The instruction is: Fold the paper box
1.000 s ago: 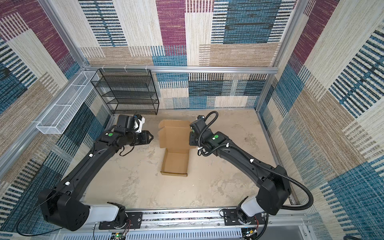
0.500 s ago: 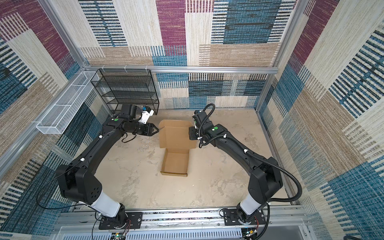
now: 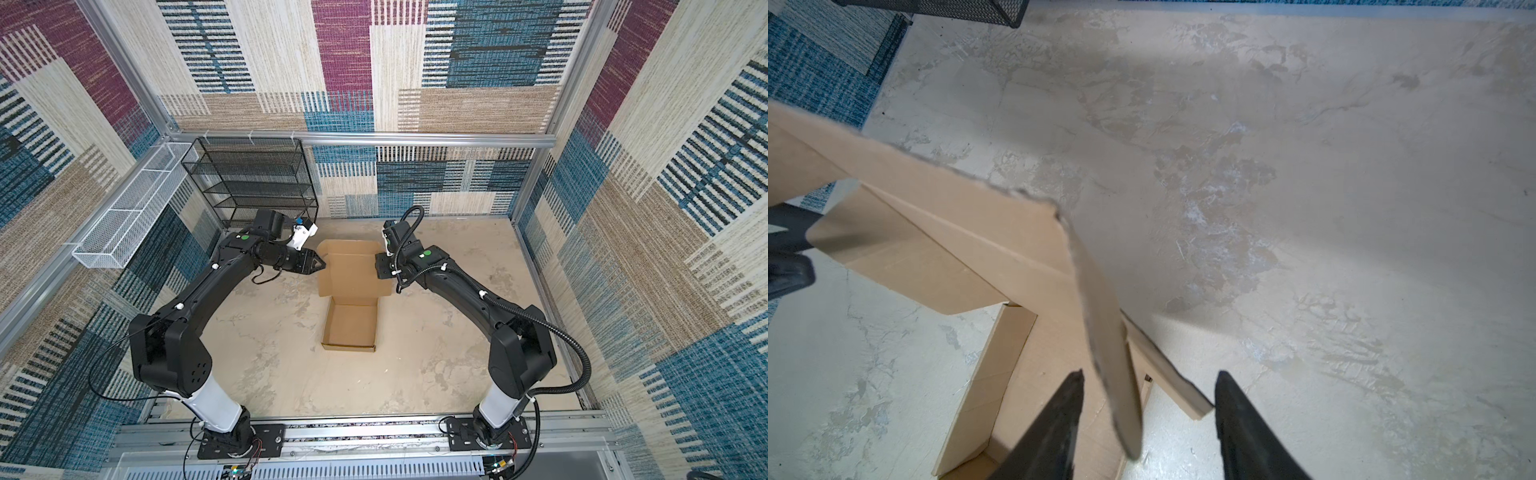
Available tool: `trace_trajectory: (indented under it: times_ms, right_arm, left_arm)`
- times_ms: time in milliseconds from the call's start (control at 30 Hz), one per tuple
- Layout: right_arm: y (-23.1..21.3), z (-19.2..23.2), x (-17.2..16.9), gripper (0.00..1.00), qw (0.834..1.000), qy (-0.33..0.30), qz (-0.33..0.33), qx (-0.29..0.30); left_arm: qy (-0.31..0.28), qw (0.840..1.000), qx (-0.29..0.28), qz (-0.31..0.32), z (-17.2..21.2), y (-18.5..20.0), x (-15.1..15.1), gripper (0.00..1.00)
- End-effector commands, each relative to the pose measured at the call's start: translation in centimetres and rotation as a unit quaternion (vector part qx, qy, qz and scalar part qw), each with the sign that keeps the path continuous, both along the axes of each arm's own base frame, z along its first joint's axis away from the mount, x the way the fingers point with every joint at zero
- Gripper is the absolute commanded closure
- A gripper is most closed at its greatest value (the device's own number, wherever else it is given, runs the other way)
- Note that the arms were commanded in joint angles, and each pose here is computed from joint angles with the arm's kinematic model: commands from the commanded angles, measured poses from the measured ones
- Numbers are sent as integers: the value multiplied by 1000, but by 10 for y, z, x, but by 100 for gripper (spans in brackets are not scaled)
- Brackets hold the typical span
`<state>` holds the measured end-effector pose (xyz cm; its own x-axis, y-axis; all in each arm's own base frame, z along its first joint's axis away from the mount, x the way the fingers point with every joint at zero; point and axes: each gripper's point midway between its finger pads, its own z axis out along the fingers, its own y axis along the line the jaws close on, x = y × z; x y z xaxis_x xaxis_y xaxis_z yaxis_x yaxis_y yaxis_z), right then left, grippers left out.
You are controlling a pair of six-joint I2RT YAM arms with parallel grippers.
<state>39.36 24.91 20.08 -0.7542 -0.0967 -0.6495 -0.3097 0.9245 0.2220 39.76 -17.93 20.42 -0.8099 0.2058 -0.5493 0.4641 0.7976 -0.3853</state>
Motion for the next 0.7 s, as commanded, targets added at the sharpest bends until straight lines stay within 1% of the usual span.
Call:
trace_trajectory:
  times_ms: [0, 133, 200, 400, 667]
  right_arm:
    - [9, 7, 4, 49, 1000, -12, 14, 16]
    - [11, 6, 2, 53, 1000, -9, 18, 23]
    - [11, 7, 0, 55, 999, -9, 20, 26]
    - [12, 10, -4, 61, 999, -8, 23, 34]
    - [16, 10, -4, 68, 999, -4, 32, 39]
  left_arm:
    - [2, 1000, -4, -5, 0, -5, 1, 61]
    - [5, 1000, 2, -2, -3, -6, 1, 62]
    - [3, 1000, 7, 2, -3, -5, 1, 64]
    - [1, 1000, 19, 12, -4, -1, 0, 76]
    - [-9, 1000, 18, 23, -1, -1, 0, 85]
